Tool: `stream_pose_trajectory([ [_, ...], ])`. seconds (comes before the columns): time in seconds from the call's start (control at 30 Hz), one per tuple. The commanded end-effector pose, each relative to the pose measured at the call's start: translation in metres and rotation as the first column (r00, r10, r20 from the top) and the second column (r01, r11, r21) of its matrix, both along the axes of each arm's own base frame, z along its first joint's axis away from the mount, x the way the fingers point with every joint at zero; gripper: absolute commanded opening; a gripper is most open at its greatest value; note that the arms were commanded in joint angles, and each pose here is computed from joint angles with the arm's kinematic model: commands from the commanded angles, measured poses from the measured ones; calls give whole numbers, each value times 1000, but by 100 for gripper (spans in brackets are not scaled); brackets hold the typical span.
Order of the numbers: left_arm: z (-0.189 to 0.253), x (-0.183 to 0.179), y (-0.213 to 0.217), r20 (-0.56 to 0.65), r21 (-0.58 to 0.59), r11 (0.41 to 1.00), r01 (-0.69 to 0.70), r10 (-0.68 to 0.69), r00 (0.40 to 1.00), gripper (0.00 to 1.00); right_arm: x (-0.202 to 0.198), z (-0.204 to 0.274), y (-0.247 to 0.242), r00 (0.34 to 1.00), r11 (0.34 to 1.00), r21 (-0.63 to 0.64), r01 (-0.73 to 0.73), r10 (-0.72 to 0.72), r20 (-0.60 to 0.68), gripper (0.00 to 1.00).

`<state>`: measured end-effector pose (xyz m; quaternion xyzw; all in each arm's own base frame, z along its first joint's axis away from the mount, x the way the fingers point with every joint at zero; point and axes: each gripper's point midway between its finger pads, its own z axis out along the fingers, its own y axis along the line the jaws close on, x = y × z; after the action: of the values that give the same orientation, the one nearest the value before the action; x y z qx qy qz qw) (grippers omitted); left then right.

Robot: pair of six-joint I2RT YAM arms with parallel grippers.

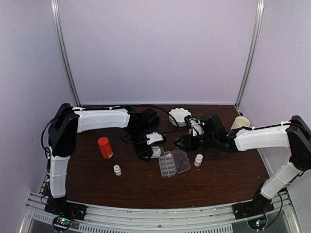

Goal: Sort the pills into containers
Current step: Pour the pill into the compartment of the pill container.

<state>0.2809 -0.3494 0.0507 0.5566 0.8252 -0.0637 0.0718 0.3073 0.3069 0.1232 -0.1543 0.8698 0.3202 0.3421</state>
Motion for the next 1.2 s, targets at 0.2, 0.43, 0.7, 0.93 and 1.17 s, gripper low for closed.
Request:
stream_pose_trajectory([
  [0.2,78,11,-15,98,-100,995,12,-2,995,0,6,16,-1,999,1000,24,15,-16,38,0],
  [0.43,21,-1,-10,8,-52,999,8,-7,1000,0,6,12,0,999,999,30,16,-17,27,0],
  [0.7,6,-5,-1,-10,-13,1000,-17,17,1000,0,4,10,0,1000,999,34,16,-16,20,0],
  [0.93,32,-3,-14,8,-92,996,-5,6,1000,0,4,10,15,1000,991,136,8,-4,-30,0],
  [1.17,35,-4,-16,9,-110,994,-4,5,1000,0,7,-13,39,987,977,214,5,29,-157,0],
])
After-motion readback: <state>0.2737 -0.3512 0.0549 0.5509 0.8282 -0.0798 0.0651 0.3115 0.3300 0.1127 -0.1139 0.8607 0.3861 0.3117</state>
